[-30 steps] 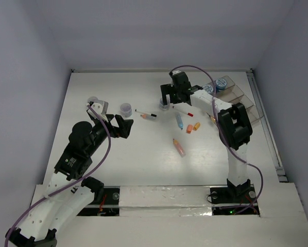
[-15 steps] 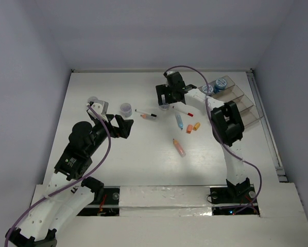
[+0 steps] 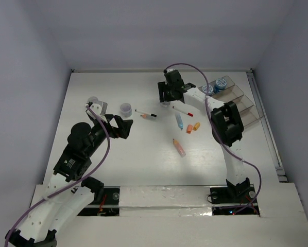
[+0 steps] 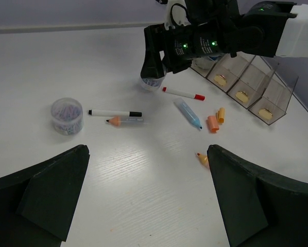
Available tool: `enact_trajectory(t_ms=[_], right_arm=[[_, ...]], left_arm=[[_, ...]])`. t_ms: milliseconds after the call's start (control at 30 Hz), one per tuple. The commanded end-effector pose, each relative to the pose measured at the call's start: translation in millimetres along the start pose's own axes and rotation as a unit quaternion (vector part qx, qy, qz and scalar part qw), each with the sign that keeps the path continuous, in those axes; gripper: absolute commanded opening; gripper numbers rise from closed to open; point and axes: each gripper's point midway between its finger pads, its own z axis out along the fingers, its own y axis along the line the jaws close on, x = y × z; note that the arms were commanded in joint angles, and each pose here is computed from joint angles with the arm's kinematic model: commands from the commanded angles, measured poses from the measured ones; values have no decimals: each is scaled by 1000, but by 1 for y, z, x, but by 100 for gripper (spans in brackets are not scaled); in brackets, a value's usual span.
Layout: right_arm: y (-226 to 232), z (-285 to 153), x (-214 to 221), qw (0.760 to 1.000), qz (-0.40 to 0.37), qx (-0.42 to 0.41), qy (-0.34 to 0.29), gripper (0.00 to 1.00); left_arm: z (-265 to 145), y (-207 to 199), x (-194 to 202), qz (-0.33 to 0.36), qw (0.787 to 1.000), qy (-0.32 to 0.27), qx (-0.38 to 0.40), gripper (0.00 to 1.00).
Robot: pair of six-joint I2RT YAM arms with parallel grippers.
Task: Sort the stationery into containers
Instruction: Pick up the stationery from the center of the board, then place the stationery in the storage box.
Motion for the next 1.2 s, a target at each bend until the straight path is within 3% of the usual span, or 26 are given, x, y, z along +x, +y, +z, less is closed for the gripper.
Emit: enact_trajectory(t_ms=[0, 167, 333, 567, 800, 1167], right_arm=[[-14, -73, -99, 987, 35, 40, -151, 39], [-110, -124, -121, 967, 122, 107, -199, 38], [-232, -168, -102, 932, 210, 191, -225, 39], [-325, -179, -74, 910, 234, 271, -208, 38], [-360, -171, -70, 908, 229, 294, -192, 38], [-372, -144, -48, 910, 235, 301, -160, 40]], left_arm=[[-2, -5, -14, 6, 999, -30, 13, 99], [-7, -6, -19, 5, 999, -40, 15, 99], [-10, -9, -21, 6, 999, -45, 20, 99], [-10, -10, -19, 8, 999, -42, 22, 99], [-7, -9, -17, 7, 999, -36, 19, 99], [-3, -7, -13, 7, 1000, -27, 14, 99]])
